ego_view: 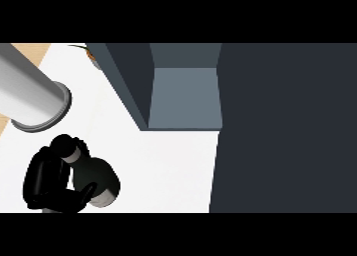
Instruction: Pick up the wine, place it into the cabinet and close the cabinet
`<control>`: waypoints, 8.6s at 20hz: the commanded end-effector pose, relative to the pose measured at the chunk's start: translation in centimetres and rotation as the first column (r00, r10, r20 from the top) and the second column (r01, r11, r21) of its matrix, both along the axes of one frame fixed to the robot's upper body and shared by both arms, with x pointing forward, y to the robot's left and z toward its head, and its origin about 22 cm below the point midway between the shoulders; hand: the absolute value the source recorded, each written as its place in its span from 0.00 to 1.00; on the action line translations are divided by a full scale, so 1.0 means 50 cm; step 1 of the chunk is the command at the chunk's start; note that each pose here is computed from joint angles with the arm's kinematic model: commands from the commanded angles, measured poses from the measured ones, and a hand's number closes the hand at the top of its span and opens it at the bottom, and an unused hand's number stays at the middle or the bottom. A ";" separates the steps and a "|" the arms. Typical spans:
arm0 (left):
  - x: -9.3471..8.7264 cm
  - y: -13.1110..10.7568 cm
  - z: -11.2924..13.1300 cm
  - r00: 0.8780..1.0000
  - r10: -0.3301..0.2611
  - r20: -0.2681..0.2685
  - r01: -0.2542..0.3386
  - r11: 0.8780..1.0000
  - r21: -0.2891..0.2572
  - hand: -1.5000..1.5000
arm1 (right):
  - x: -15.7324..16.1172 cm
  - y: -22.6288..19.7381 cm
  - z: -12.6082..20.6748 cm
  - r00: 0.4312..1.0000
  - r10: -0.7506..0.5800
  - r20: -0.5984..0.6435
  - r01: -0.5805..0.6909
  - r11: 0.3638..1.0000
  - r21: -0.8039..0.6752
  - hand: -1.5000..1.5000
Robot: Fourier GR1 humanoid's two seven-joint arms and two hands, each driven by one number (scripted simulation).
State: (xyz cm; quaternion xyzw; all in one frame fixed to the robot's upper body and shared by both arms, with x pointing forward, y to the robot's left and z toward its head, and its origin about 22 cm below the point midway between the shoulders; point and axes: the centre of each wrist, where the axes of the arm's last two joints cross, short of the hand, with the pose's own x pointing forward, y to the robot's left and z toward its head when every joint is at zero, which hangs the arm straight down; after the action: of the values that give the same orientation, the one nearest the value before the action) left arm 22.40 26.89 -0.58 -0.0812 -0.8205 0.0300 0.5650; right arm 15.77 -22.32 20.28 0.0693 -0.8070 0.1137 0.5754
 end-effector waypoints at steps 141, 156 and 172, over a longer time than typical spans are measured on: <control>0.409 -0.329 0.061 0.923 0.368 -0.114 -0.356 0.927 0.115 0.00 | -0.022 0.001 0.002 0.993 0.109 0.048 -0.110 0.993 0.037 0.00; 0.386 -0.297 0.009 0.903 0.419 -0.095 -0.389 0.892 0.230 0.00 | -0.016 -0.001 -0.002 0.989 0.140 0.051 -0.142 0.990 0.026 0.00; 0.388 -0.247 0.002 0.951 0.303 -0.055 -0.293 0.945 0.146 0.00 | 0.007 0.006 -0.008 0.991 0.133 0.022 -0.133 0.991 0.031 0.00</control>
State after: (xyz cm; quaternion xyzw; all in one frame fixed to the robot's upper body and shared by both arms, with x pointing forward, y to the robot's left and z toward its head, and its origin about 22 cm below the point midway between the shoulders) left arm 41.95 11.28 0.54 0.0865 -0.8037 0.0632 0.5853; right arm 16.84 -21.61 19.55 0.1171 -0.8084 0.1377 0.5603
